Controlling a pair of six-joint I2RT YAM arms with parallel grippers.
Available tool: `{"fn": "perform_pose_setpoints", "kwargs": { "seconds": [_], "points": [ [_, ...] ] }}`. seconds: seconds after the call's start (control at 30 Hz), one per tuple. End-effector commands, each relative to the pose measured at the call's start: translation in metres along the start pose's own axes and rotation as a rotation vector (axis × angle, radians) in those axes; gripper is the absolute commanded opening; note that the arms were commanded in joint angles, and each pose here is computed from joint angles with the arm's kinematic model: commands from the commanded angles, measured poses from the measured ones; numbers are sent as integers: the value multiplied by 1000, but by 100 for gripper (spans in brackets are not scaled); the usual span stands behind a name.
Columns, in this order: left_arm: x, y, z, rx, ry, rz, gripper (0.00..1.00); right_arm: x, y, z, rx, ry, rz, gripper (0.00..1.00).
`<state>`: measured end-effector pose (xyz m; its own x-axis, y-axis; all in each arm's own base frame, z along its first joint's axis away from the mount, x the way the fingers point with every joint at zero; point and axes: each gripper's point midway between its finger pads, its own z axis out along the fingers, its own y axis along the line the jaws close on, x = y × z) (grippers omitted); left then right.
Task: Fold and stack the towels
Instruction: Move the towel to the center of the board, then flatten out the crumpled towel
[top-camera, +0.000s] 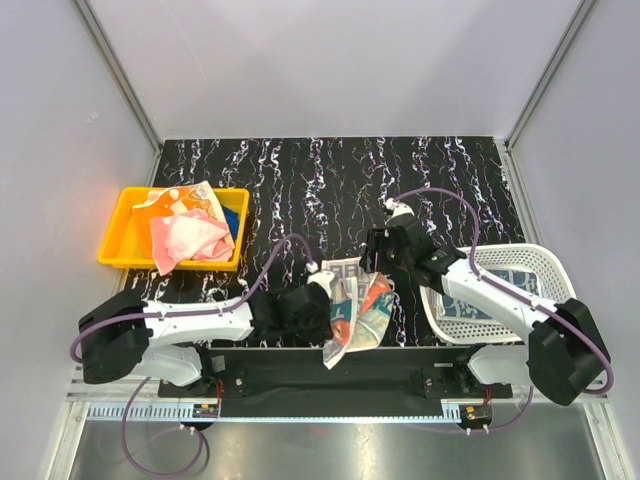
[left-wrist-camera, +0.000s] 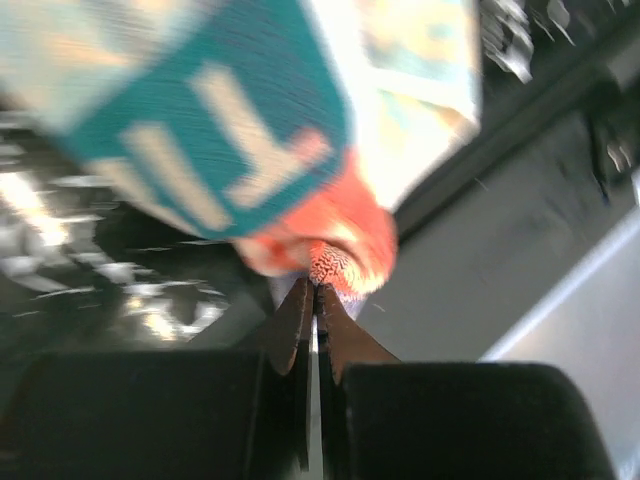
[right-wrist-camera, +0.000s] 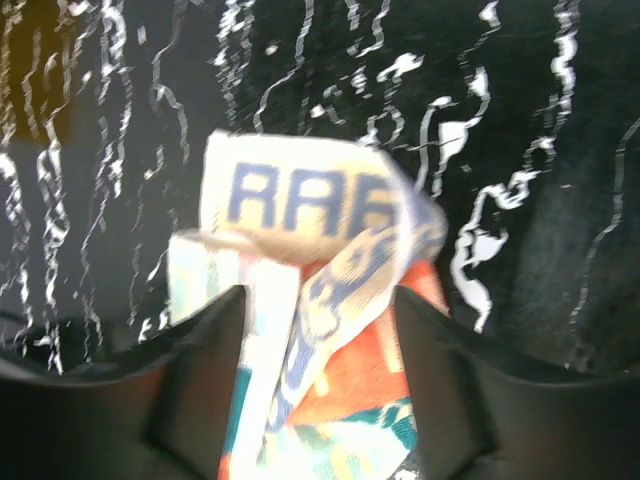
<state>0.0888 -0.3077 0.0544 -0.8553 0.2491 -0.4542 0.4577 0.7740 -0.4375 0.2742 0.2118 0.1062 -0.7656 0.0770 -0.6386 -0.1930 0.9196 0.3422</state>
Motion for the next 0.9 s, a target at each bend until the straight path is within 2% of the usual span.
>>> {"fn": "perform_pose_setpoints", "kwargs": {
  "seconds": [0.0,0.23,0.4,0.6,0.73,0.87],
  "points": [
    [-20,39,-6,-130,-110,-163,0,-8,27,-11,-108,-56,-5,63],
    [-17,53,-11,-118,-127,-223,0,-14,54,-4,-148,-53,-63,58],
    [-12,56,-10,-119,-117,-233,0,9,51,23,-116,29,-64,57],
    [-8,59,-10,-117,-119,-245,0,29,43,31,-86,86,-38,59],
    [-6,60,-8,-113,-116,-248,0,32,53,29,-146,89,-12,62],
    [-5,60,-7,-113,-114,-251,0,38,61,29,-168,113,-19,56]
  ]
}}
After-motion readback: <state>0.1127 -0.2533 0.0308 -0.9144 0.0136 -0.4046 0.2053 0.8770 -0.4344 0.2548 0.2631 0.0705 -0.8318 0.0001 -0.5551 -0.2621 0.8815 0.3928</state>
